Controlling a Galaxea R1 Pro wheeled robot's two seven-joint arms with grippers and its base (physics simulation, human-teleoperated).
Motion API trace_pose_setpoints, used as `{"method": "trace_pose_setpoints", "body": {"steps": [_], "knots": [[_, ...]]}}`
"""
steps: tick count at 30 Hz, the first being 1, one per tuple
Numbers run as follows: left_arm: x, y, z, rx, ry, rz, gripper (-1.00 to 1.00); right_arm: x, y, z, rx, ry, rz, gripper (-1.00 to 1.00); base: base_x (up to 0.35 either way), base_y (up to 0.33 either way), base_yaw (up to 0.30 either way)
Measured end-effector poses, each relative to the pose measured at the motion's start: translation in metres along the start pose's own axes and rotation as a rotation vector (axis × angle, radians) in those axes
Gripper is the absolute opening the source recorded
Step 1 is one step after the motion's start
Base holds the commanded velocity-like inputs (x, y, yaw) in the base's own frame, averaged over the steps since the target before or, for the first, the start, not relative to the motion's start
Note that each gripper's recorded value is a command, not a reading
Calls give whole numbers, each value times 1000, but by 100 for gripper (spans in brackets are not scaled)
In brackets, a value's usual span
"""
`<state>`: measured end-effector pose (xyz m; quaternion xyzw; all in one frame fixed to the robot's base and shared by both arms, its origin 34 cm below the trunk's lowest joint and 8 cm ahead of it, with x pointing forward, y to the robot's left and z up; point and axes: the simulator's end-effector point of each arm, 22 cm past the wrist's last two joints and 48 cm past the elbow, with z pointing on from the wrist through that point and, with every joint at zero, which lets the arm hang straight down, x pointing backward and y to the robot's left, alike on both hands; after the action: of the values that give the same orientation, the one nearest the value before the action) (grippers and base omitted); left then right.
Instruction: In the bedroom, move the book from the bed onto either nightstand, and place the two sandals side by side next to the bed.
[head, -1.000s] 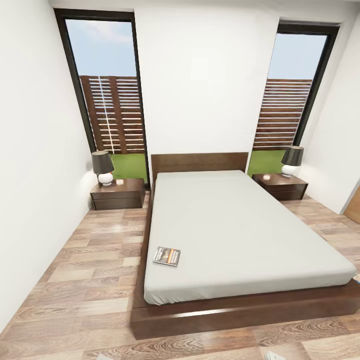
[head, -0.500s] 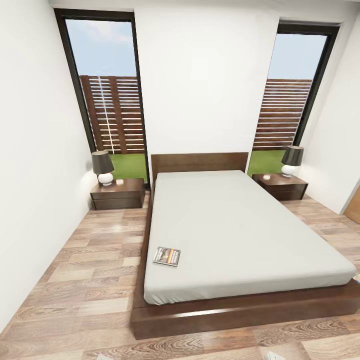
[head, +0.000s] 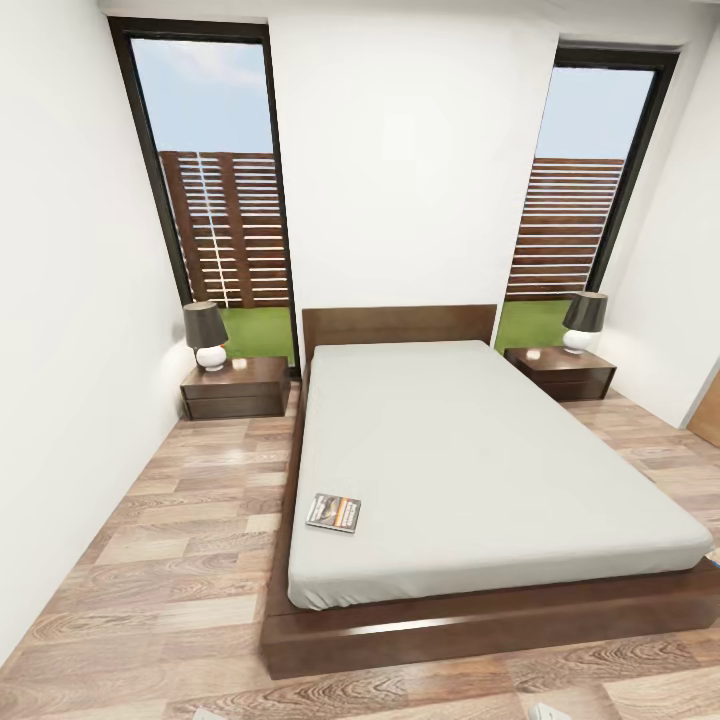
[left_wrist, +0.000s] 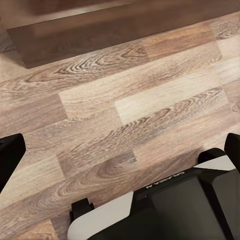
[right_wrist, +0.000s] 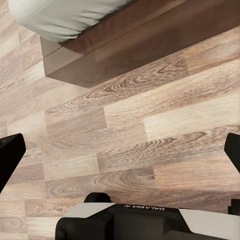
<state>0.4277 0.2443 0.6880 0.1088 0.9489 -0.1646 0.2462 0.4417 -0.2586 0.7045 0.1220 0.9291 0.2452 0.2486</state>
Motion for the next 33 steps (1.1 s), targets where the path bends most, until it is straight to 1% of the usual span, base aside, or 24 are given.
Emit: {"method": "trace_pose_setpoints", "body": {"steps": [8,16,26,33], "knots": [[-1,0,0,1,-2,1,100,0,0,0,0,1,-1,100,27,0,0],[-1,0,0,1,-3,0,100,0,1,0,-2,1,-2,100,252,0,0],[-1,0,0,1,-2,1,100,0,0,0,-1,1,-2,100,65,0,0],[0,0,0,1,-2,0,100,0,1,0,-3,1,-4,100,281,0,0]]}}
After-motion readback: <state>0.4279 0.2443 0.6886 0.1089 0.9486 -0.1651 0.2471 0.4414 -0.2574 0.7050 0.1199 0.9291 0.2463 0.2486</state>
